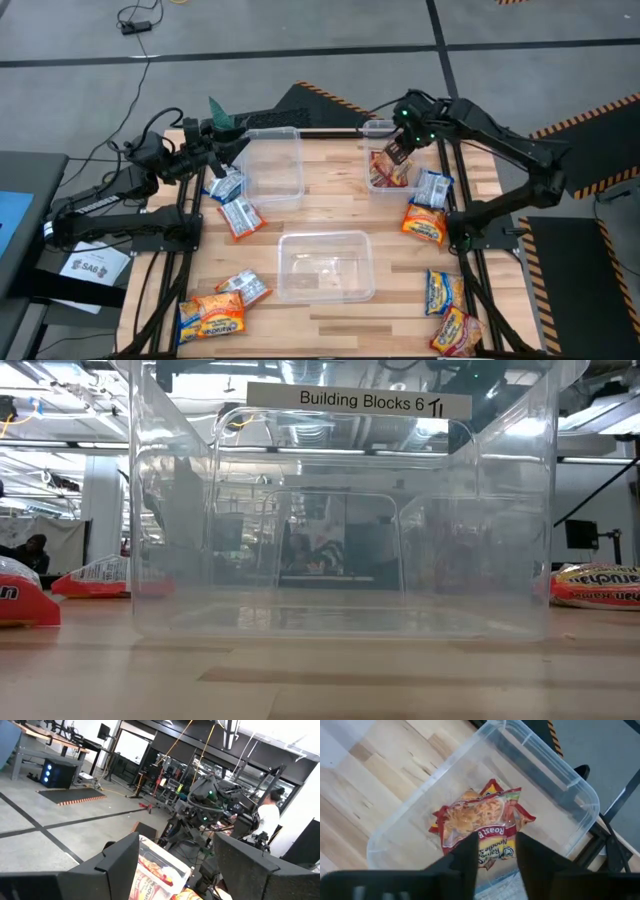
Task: Sort Maruchan noodles
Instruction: Put the top red bag into the top right transparent bin, then put the middle left orange bag into the top left transparent bin
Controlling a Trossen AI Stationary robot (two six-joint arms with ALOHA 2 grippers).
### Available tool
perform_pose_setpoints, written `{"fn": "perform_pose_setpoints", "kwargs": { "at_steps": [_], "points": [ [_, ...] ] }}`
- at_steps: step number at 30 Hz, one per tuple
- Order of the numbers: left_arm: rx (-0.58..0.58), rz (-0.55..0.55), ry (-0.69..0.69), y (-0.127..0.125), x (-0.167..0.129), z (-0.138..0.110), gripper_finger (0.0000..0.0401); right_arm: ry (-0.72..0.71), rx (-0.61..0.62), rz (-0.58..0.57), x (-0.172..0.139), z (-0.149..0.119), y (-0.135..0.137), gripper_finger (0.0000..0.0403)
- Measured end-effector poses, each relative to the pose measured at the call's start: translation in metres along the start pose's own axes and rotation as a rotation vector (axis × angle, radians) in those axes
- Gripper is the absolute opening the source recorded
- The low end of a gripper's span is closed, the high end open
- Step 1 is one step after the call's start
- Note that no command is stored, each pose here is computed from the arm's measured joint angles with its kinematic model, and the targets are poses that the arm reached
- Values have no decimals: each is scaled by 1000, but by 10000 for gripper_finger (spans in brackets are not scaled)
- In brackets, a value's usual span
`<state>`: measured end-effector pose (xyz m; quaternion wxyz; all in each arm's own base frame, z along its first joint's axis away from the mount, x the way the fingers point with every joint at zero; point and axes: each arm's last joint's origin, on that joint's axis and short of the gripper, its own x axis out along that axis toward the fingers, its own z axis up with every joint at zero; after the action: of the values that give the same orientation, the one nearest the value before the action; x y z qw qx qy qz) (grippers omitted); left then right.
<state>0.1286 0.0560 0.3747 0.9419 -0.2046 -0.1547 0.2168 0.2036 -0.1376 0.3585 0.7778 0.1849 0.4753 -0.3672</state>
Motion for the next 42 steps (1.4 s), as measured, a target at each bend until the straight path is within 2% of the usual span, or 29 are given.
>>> {"fn": "perform_pose_setpoints", "kwargs": {
  "at_steps": [4,6,8,11,14,18,21,24,28,31,33,36,42],
  "points": [
    [1,0,0,0,0,0,240,-55,11,41,-14,1,-2,212],
    [14,1,1,0,0,0,240,-119,8,144,-25,4,-2,237],
    [31,1,1,0,0,0,240,-244,-18,283,-40,7,0,255],
    [34,4,9,0,0,-1,240,-451,-28,469,-59,9,1,264],
    [37,16,43,2,0,-4,240,-568,1,591,-61,6,4,265],
    [4,-47,173,2,-1,-12,240,-589,34,641,-51,-5,9,265],
    [-25,-62,384,1,-5,-16,239,-559,53,650,-45,-10,10,265],
    [-55,46,679,1,-12,-22,233,-548,66,647,-42,-11,10,265],
    [-98,235,1069,5,-31,-44,226,-558,65,651,-43,-10,10,265],
    [-95,448,1251,11,-46,-66,220,-557,65,649,-43,-10,10,265],
    [-78,572,1280,16,-54,-80,218,-555,66,648,-43,-11,10,265],
    [-108,676,1270,24,-62,-104,217,-556,63,648,-43,-11,10,265],
    [-157,632,1190,37,-57,-150,217,-558,59,643,-43,-10,10,265]
  ]
}}
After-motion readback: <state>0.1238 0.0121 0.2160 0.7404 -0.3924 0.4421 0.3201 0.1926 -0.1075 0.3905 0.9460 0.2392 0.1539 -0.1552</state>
